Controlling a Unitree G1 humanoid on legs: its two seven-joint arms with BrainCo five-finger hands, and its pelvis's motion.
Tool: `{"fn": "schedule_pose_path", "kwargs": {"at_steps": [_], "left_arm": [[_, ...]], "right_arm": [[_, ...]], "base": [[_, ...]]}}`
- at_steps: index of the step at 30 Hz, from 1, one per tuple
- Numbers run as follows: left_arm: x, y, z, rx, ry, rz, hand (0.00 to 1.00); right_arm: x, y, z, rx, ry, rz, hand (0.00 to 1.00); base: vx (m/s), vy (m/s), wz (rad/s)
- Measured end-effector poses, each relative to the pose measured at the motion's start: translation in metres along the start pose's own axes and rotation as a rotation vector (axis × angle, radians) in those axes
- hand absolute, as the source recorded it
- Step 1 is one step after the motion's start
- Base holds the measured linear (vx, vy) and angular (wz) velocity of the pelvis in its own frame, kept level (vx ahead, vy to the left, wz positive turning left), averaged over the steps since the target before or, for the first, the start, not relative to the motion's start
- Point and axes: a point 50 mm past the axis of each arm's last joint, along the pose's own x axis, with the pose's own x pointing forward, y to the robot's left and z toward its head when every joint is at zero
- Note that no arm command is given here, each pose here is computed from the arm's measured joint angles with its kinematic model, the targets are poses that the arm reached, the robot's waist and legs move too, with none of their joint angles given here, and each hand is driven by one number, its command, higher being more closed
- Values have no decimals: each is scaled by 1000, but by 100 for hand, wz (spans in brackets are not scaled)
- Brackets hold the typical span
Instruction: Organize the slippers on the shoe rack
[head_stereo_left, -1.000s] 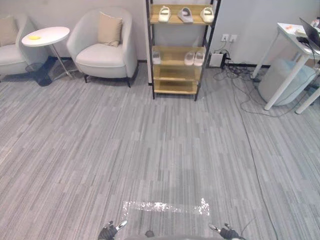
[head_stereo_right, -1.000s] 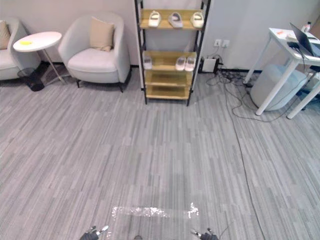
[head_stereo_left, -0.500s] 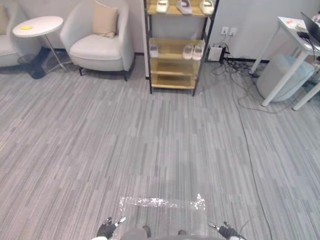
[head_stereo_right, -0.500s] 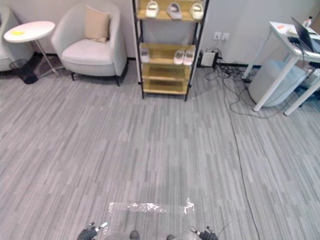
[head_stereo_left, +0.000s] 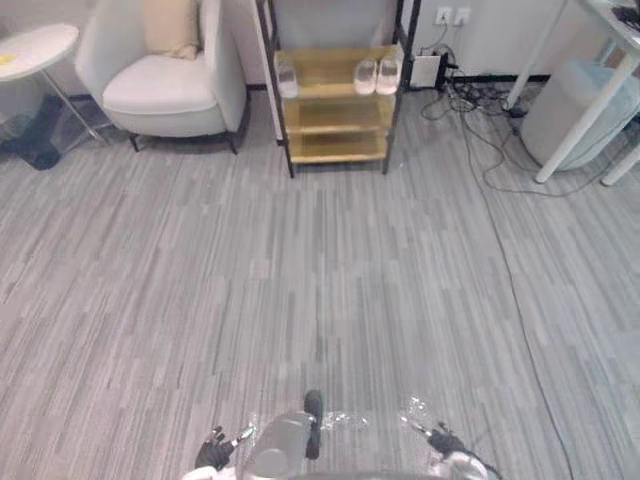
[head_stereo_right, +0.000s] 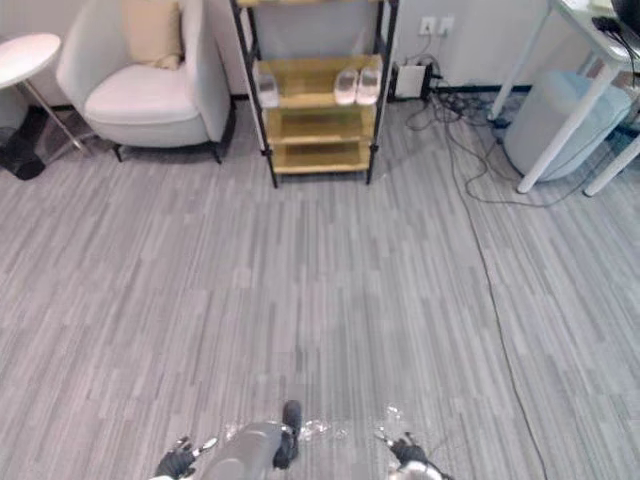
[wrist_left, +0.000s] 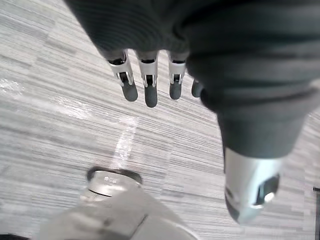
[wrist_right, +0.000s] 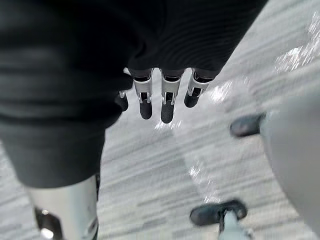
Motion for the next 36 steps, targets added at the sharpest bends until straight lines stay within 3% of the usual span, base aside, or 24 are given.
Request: {"fn": "schedule_pose_path", "kwargs": {"at_steps": [5,10,20,26,36], "left_arm": [[-2,7,-4,-8,15,14,0],[7,-16,22,-32,-55,-42,0],[2,-35,12,-145,-39,-58,0],[5,-44,37,-115,-134,-100,0],[6,-35,35,-92,-123,-80,0]], "right_arm": [[0,2,1,-11,-7,17,0],[4,2,20,-60,-51,29,0],[3,-1,23,-84,-69,23,0],[4,10,25,-67,-74,33,0],[1,28,13,-61,-47,81,0]], "base": [[407,108,-20],[489,-35,27],[502,-216,52],[385,-59,-18],[402,145,-21]]}}
